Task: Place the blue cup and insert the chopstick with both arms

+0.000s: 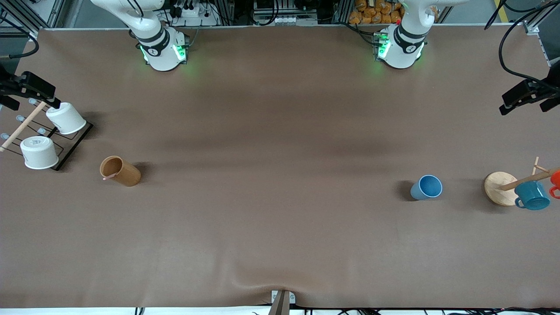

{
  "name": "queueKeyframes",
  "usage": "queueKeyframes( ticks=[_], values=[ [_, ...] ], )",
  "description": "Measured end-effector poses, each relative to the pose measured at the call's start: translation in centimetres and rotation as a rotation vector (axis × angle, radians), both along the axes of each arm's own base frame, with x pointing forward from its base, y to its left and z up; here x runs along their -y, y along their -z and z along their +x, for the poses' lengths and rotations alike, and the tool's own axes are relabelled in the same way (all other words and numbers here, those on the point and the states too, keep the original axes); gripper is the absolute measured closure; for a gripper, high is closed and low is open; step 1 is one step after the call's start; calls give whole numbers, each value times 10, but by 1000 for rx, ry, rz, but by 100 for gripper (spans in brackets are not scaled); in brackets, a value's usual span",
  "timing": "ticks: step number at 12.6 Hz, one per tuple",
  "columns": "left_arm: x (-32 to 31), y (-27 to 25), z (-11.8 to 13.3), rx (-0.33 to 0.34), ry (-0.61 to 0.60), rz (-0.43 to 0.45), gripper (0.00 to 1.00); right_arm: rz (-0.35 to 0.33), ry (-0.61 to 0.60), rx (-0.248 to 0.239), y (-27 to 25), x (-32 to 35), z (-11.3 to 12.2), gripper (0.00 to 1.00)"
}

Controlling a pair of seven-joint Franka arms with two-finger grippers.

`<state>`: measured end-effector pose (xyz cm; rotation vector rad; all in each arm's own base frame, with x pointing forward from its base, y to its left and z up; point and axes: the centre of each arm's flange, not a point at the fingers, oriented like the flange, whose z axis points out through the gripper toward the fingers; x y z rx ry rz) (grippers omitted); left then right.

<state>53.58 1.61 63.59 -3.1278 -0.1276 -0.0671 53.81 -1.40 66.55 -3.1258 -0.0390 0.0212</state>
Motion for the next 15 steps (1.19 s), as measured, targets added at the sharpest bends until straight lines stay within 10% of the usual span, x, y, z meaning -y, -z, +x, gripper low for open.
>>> queueKeyframes(
  ticks=[15],
  values=[
    [3, 79, 46, -87, 2, 6, 0, 3, 19, -25, 52, 12, 37, 0]
  ],
)
